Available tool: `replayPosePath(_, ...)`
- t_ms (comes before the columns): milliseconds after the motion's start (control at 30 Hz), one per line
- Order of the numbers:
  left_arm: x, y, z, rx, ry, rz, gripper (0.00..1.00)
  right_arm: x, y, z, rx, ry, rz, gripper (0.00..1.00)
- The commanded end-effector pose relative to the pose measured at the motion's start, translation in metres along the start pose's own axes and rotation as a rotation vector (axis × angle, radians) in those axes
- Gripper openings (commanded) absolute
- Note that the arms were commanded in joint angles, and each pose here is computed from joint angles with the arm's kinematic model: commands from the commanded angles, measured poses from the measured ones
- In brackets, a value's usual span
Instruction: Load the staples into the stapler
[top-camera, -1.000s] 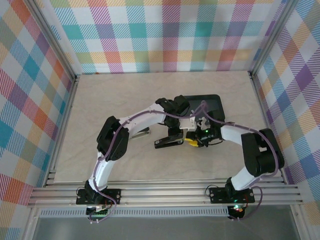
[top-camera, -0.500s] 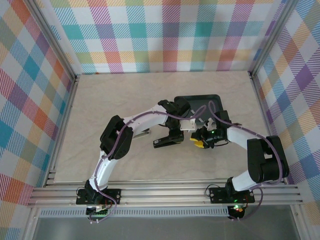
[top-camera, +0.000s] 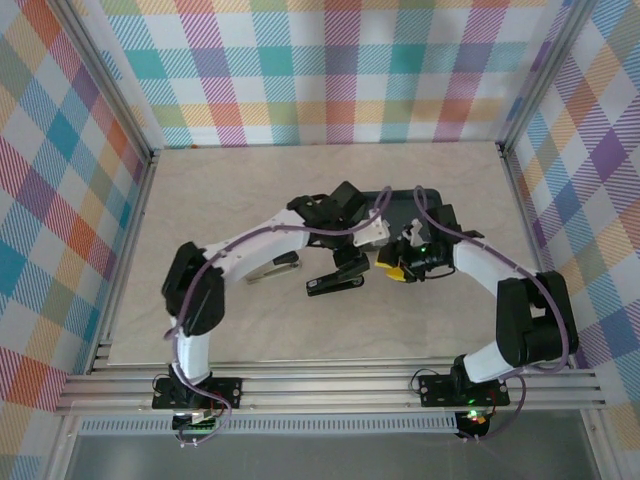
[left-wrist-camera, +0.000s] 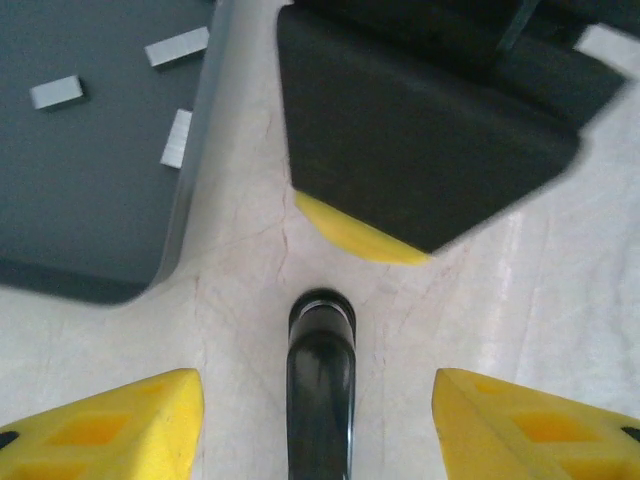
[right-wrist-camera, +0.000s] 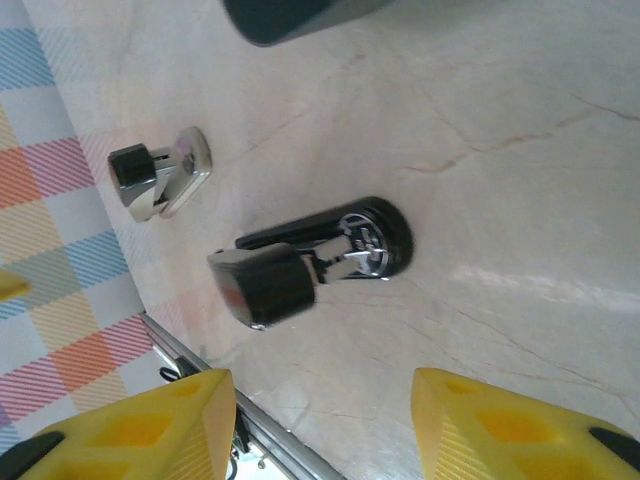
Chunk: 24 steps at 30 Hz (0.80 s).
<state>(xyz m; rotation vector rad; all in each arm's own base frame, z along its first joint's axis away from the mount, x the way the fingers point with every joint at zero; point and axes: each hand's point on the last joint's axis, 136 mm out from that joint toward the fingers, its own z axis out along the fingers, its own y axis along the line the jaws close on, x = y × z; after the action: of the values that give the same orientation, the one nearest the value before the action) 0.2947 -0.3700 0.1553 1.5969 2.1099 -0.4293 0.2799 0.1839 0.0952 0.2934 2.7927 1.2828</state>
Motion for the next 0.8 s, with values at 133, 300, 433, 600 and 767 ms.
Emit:
replayPosePath(133,0.040,0.029,-0.029,-0.097,-0.090,-0.317,0.66,0.001,0.017,0.024,0.025,0.106,-0.062,0.49)
replayPosePath(300,0.063,0.038,-0.036,-0.133,-0.137,-0.457,0.67,0.003,0.013,0.035,0.073,0.147,-0.075,0.46)
replayPosePath(433,0.077,0.041,-0.036,-0.144,-0.140,-0.509,0.67,0.005,0.015,0.042,0.075,0.170,-0.085,0.46)
replayPosePath(600,0.084,0.044,-0.034,-0.149,-0.137,-0.551,0.67,0.006,0.008,0.049,0.098,0.183,-0.079,0.44)
replayPosePath(767,0.086,0.046,-0.033,-0.150,-0.143,-0.584,0.68,0.008,-0.015,0.056,0.173,0.200,-0.047,0.37)
